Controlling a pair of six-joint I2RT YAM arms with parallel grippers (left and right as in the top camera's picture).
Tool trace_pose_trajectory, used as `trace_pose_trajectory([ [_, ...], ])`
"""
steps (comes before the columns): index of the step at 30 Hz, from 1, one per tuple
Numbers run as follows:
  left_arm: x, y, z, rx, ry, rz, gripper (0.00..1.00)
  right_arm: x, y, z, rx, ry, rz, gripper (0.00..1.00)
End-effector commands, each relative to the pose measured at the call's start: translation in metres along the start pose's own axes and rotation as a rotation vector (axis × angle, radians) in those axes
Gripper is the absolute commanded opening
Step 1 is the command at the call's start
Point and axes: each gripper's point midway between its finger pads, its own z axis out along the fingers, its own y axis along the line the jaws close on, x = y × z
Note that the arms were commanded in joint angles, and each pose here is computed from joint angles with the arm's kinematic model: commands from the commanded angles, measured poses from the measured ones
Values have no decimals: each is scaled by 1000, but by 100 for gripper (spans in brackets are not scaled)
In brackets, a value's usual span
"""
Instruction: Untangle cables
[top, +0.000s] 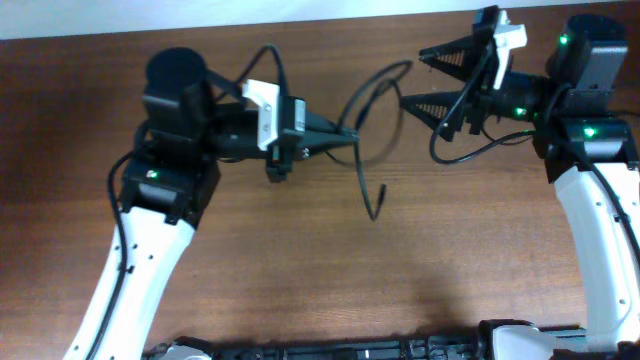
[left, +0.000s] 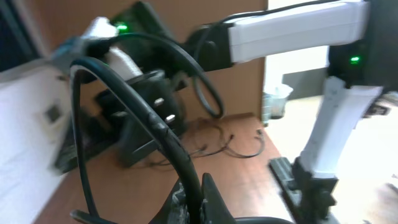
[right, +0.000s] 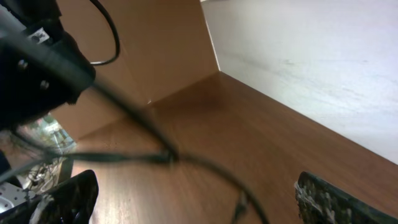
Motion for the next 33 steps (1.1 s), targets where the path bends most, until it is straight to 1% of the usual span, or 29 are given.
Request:
trace_pose_trajectory([
  [1,-4,-15,13,93,-24,-10,0,-5,1,6,32,0,-48,99],
  [4,-4,-19,18,112,-27,-14,0,-5,-11,6,107,6,-52,99],
  [8,-7,-27,18,154,-37,-60,0,2,-61,-8,408,35,10,99],
  [10,-10,-35,16,205,-52,-79,0,7,-86,-21,569,53,35,99],
  [14,-16,-52,12,308,-84,-86,0,17,-117,-47,809,64,115,99],
  [18,-16,-52,11,312,-74,-152,0,23,-131,-61,921,80,131,99],
  [20,-16,-52,11,312,-73,-157,0,26,-136,-68,969,92,138,99],
  [27,-20,-55,10,312,-72,-162,0,44,-157,-118,1265,148,189,99],
  [30,-22,-51,6,294,-74,-140,0,49,-162,-137,1317,155,218,99],
  [33,-19,-38,-8,232,-67,-149,0,55,-166,-155,1356,145,267,99],
])
